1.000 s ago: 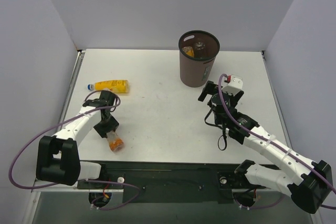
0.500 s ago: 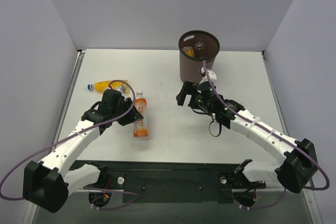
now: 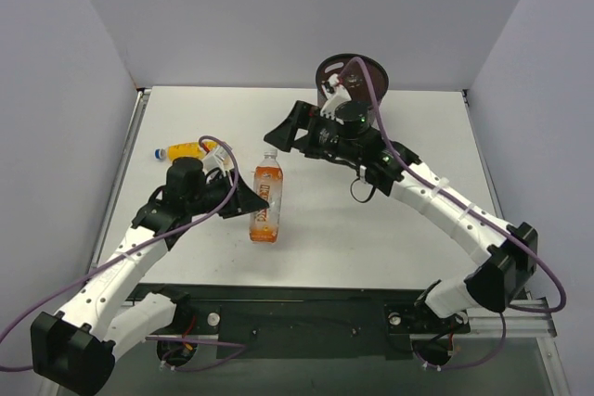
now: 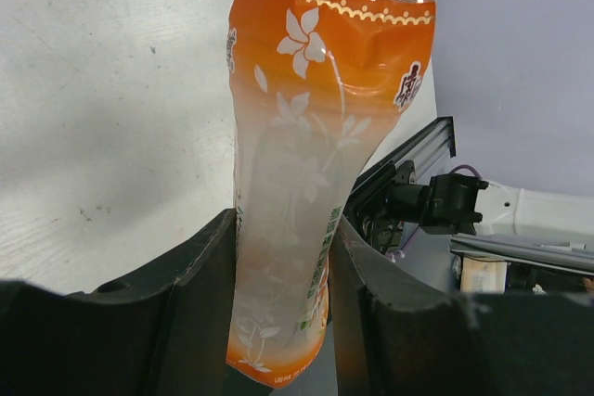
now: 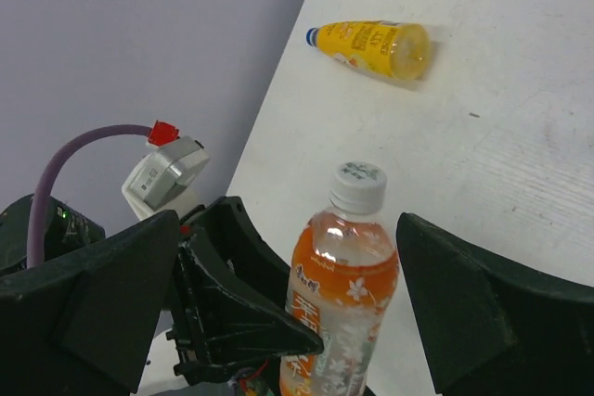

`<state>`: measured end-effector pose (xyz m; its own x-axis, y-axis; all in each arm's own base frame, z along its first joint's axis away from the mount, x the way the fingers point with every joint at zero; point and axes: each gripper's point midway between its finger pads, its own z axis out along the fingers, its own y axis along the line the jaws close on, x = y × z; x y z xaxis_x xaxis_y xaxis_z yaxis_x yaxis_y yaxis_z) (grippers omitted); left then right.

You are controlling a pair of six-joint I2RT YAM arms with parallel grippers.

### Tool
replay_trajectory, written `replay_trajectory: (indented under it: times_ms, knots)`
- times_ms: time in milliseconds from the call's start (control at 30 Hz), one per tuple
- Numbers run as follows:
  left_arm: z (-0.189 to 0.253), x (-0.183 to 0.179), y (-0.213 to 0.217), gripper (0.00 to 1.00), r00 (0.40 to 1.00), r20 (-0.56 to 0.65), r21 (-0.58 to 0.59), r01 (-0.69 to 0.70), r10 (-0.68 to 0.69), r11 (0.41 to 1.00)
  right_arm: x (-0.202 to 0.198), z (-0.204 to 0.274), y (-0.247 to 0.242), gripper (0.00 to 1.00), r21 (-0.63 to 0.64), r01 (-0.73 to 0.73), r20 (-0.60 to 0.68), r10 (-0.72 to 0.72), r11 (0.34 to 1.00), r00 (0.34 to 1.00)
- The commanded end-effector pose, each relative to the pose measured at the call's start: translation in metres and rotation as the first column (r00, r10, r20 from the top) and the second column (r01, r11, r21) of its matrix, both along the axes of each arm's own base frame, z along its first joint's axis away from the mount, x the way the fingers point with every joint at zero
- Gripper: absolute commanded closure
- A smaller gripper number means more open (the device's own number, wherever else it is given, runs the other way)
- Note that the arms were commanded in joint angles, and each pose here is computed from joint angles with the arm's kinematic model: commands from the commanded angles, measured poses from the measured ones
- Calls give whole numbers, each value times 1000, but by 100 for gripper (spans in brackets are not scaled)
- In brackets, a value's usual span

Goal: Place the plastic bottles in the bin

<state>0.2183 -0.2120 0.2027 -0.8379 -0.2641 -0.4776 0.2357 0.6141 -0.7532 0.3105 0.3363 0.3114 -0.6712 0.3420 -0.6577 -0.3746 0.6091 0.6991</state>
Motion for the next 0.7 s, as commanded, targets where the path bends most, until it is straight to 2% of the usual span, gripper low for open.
replay_trajectory:
  times_ms: [0,133,233,300,333,367,400,433,500,533,567,600,667]
  knots:
    - [20,-2,-9,72,996,77,-61,52,-48,997,10,-24,25,6,-35,-49,-74,46,998,996]
    - [24,-3,-8,72,995,91,-70,48,-42,996,10,-36,32,7,-54,-19,-78,14,998,997]
    - [27,-4,-10,72,994,101,-83,58,-50,995,11,-46,36,18,-60,-31,-98,25,998,995]
    - [27,-5,-10,72,993,107,-80,66,-57,995,9,-48,40,30,-59,-48,-100,42,997,994]
    - [26,-5,-9,72,993,104,-79,66,-57,995,9,-49,42,40,-60,-54,-104,47,997,993]
    - [26,-5,-10,72,992,108,-80,68,-59,994,9,-46,45,44,-44,-59,-102,55,997,993]
    - [26,-5,-10,72,992,110,-82,71,-61,994,10,-45,47,56,-36,-68,-102,64,997,993]
    - [26,-5,-10,72,992,106,-81,70,-62,994,10,-43,50,62,-23,-70,-100,67,997,993]
    - [23,-5,-10,70,993,95,-73,70,-63,995,11,-43,55,91,-12,-79,-107,78,997,991]
    - [24,-5,-10,56,993,96,-71,71,-64,995,10,-42,56,100,-5,-85,-107,84,996,991]
    - [21,-5,-9,45,994,90,-59,73,-67,996,10,-42,58,100,-2,-89,-110,88,996,990]
    - [22,-4,-9,24,994,90,-55,70,-65,996,10,-40,58,100,0,-91,-106,90,996,990]
    - [21,-5,-7,8,994,88,-41,69,-65,997,13,-36,54,100,-32,-86,-77,83,996,994]
